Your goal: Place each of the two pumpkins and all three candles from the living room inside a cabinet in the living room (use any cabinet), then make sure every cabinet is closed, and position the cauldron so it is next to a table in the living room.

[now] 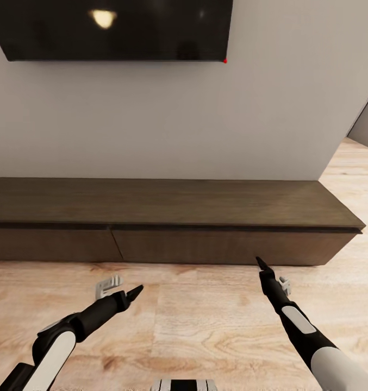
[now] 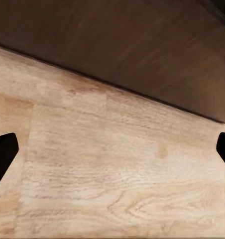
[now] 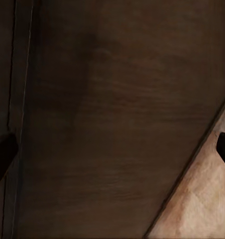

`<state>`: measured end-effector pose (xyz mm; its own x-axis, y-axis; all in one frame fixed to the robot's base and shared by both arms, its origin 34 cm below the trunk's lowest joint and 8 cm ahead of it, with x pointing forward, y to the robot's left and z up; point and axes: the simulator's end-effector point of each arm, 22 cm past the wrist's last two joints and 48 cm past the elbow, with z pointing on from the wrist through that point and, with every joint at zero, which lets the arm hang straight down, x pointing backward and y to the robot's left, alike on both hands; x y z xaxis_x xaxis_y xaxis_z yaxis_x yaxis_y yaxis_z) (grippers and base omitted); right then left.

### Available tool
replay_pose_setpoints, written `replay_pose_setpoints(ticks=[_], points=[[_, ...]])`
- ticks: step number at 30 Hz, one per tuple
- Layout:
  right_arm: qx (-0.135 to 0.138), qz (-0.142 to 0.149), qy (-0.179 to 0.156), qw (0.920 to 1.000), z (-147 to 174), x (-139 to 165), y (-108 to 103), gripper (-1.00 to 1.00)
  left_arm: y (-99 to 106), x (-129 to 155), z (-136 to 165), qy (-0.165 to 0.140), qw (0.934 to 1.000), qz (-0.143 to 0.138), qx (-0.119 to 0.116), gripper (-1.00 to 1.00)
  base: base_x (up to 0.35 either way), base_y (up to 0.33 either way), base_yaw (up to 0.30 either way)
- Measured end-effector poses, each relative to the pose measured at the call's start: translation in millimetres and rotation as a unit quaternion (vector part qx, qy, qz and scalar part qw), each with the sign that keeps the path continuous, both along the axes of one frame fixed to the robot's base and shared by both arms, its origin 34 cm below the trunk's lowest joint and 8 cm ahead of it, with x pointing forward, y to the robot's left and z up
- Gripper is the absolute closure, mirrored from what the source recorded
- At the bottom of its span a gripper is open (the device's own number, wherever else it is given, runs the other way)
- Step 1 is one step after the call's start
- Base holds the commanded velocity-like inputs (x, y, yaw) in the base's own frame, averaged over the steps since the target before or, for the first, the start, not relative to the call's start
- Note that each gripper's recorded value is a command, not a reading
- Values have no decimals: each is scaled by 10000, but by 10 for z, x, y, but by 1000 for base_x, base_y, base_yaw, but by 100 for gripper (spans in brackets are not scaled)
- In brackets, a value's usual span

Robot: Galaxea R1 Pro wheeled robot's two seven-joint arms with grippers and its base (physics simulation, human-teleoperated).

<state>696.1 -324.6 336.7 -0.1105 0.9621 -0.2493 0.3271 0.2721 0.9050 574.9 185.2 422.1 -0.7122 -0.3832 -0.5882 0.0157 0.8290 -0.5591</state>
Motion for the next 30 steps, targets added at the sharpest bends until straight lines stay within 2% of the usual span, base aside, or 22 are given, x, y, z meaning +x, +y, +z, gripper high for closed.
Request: replay_pose_setpoints(ticks=[1,5,13,14,17,30], points=[[15,5,-79,10000,50,45,10,-100,-27,-14,-4,20,9999,-72,-74,-100,0,0,0],[33,67,-299,9995,197,157,65,-100,46,-11,-36,62,9999,-70,-65,-100,0,0,0],[34,111,-415,9991,276,197,79,-100,157,16,-27,43,10000,-5,-10,-100,0,0,0],[34,207,-611,9979,360,216,115,-100,167,20,-25,41,10000,4,-5,-100,0,0,0],[39,248,-715,9971,399,219,133,-100,177,19,-28,47,10000,7,1,-100,0,0,0],[68,270,-731,9969,394,197,123,-100,185,16,-35,62,10000,8,5,-100,0,0,0]])
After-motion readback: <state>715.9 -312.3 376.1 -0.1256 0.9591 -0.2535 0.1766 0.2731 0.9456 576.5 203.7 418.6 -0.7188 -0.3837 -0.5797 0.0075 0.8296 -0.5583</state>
